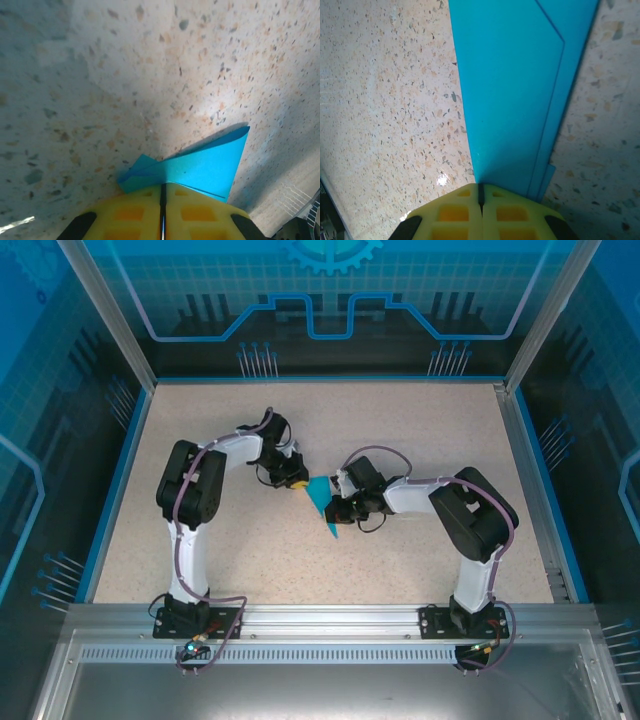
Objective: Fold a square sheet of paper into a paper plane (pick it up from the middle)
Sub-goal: Fold the wing for the fifth time at the center of the table.
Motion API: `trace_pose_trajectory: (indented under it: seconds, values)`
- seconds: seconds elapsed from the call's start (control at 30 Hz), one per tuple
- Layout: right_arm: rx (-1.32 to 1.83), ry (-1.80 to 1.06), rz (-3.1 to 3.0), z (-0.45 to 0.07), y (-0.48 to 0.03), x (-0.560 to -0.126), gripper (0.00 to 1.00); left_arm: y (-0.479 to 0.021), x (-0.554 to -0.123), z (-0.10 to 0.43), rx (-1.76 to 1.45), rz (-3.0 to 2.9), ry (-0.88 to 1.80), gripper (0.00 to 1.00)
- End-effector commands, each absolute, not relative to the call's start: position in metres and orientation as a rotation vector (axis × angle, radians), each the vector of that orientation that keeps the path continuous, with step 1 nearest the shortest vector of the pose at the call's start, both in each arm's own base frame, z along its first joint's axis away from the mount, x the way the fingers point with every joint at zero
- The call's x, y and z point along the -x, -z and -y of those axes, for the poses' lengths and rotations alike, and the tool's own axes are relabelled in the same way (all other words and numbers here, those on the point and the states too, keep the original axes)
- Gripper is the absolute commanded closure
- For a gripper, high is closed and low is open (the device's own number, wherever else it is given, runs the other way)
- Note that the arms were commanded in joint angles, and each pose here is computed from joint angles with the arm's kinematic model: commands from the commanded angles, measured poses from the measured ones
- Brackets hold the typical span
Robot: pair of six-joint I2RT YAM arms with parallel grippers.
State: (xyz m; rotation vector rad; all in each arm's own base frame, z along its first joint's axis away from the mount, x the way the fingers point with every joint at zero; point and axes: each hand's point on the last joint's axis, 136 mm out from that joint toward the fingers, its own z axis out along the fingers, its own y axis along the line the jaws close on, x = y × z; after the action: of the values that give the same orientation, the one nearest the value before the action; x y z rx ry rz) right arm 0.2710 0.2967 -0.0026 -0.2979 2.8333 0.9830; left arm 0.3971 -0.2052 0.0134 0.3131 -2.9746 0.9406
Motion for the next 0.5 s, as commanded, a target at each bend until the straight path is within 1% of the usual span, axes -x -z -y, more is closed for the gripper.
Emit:
trace_pose_trajectory:
  seconds: [0.0, 0.3, 0.47]
  values:
    - [0.132, -0.308, -3.375, -0.186, 0.1, -0.17, 0.98, 0.004, -0.442, 0.148, -0.434, 3.178, -0.73, 0.9]
    - [0.139, -0.32, -3.365, -0.188, 0.098, -0.172, 0.98, 0.005, -0.445, 0.139, -0.472, 3.172, -0.738, 0.89]
    - [0.155, -0.403, -3.325, -0.2, 0.09, -0.18, 0.97, -0.028, -0.447, 0.149, -0.455, 3.198, -0.877, 0.89]
